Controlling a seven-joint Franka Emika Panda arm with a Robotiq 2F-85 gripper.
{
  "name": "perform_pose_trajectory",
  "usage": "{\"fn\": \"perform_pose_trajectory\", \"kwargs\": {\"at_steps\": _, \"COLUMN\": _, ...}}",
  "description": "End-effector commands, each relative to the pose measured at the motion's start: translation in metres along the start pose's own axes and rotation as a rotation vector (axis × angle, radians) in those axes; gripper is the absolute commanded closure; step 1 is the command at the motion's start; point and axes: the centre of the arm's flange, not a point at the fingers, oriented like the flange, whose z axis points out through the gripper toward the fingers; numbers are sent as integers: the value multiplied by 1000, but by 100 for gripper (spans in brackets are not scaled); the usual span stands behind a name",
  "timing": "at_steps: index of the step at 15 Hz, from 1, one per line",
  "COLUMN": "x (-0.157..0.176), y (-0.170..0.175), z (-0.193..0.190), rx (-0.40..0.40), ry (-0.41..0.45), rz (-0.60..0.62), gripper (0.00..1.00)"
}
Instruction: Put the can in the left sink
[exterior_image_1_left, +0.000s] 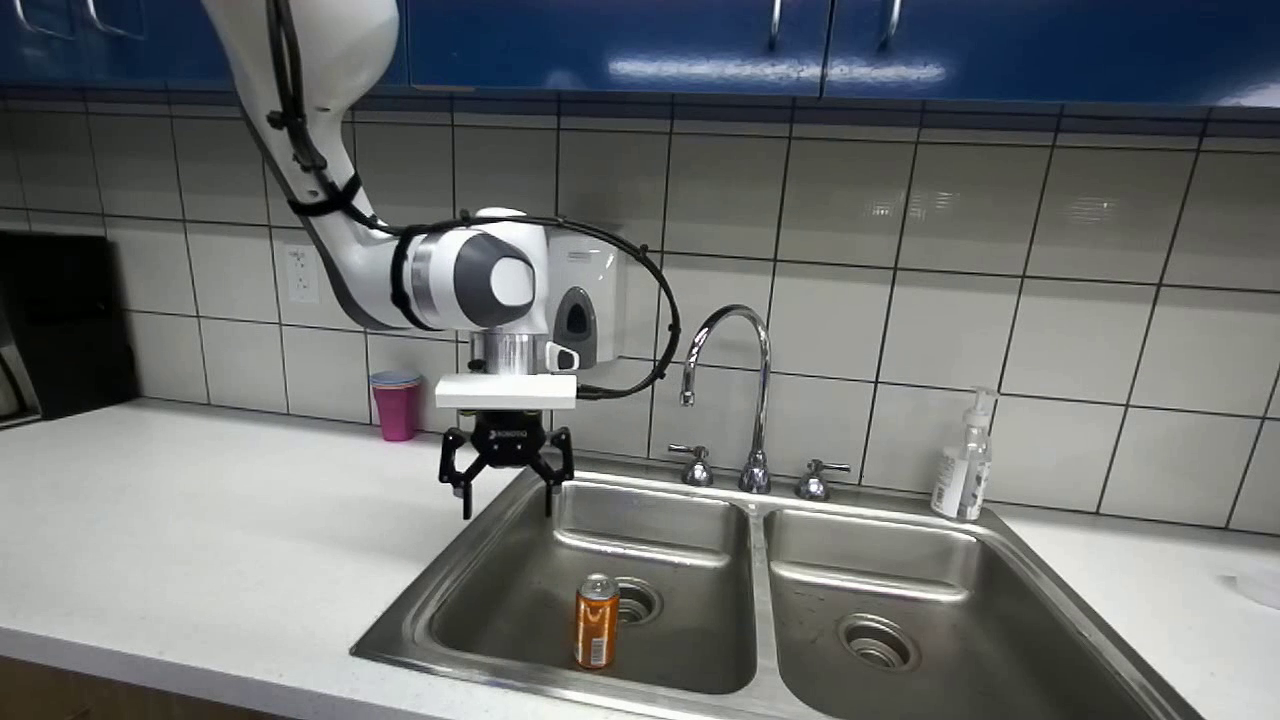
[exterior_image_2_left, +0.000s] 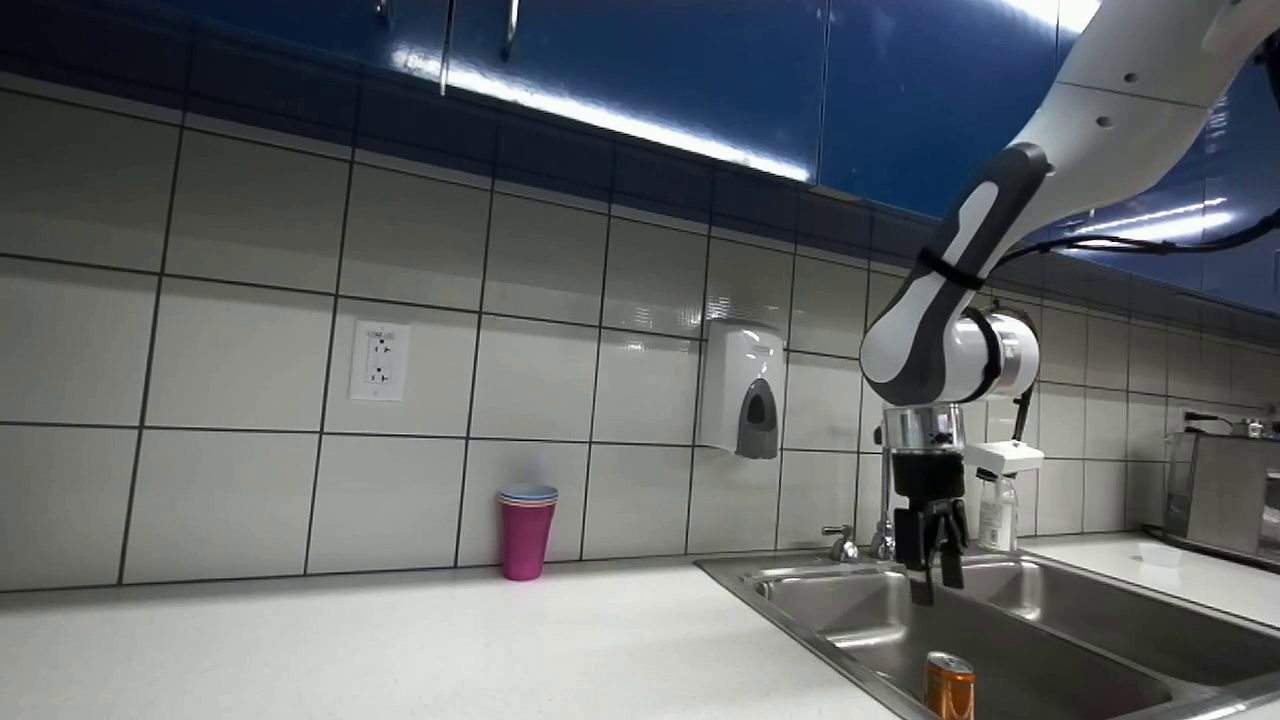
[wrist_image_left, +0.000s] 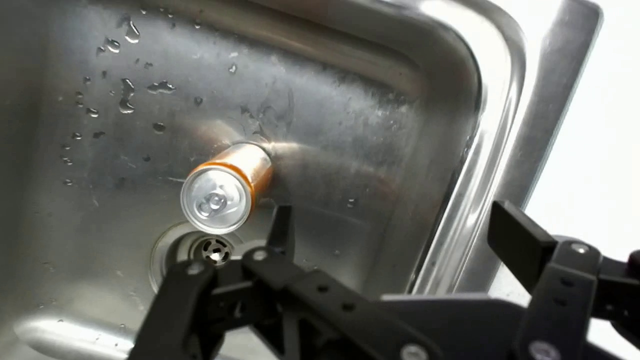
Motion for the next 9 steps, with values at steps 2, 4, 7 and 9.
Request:
{"fn": "perform_pose_trajectory", "kwargs": {"at_steps": 2, "x": -64, "y": -33, "z": -7, "rx": -25, "ry": 0, "rz": -120, "gripper": 0}}
{"fn": "perform_pose_trajectory", "kwargs": {"at_steps": 4, "x": -86, "y": -42, "z": -5, "rx": -22, "ry": -25, "rz": -168, "gripper": 0}}
{"fn": "perform_pose_trajectory", "kwargs": {"at_steps": 7, "x": -116, "y": -63, "z": -1, "rx": -32, "ry": -32, "rz": -203, "gripper": 0}}
{"fn": "perform_pose_trajectory", "kwargs": {"at_steps": 9, "x": -136, "y": -74, "z": 4, "rx": -43, "ry": -40, "rz": -225, "gripper": 0}}
